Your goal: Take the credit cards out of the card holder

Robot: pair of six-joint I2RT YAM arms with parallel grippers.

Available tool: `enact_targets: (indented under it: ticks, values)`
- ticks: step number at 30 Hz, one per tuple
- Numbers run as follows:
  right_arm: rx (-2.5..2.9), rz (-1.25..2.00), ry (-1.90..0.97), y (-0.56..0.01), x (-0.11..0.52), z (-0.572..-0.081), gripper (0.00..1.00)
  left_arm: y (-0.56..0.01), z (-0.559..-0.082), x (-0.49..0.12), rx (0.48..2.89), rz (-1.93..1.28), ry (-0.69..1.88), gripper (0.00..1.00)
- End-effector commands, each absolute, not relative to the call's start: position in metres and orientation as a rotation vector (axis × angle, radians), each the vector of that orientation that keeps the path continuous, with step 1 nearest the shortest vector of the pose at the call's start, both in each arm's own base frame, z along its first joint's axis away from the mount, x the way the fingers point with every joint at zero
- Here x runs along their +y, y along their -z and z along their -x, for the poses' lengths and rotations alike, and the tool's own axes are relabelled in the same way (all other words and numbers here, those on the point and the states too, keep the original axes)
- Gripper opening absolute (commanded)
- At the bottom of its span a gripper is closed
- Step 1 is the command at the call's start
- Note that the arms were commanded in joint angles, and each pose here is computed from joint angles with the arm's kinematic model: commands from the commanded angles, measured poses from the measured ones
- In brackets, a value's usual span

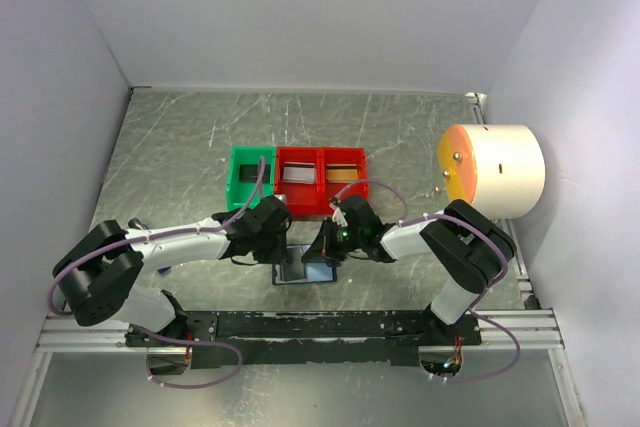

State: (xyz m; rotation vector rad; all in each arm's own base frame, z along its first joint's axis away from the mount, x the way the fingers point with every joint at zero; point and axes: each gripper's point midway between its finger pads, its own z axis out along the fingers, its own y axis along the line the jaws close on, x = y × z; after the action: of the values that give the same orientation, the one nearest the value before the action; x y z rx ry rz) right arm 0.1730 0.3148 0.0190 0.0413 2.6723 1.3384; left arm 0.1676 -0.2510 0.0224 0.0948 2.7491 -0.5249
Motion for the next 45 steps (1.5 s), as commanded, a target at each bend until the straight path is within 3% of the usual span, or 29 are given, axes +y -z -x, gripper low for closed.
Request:
enact_targets:
  ticks: [1, 14, 30, 36, 45]
  values:
    - [2.619, -0.079, -1.425, -0.027, 0.312, -0.178, 0.0, 0.011, -0.148, -0.216, 2.85, -0.098, 0.28, 0.31]
    - [2.613, -0.081, -1.418, -0.028, 0.304, -0.18, 0.0, 0.01, -0.149, -0.217, 2.845, -0.122, 0.285, 0.22]
    - [2.611, -0.03, -1.409, -0.031, 0.294, -0.182, 0.0, 0.007, -0.146, -0.216, 2.823, -0.092, 0.329, 0.21]
    - [2.647, 0.07, -1.39, -0.027, 0.303, -0.179, 0.22, 0.007, -0.145, -0.217, 2.82, -0.082, 0.355, 0.21]
    - [2.656, 0.088, -1.438, -0.019, 0.313, -0.172, 0.22, 0.008, -0.145, -0.219, 2.822, -0.079, 0.365, 0.21]
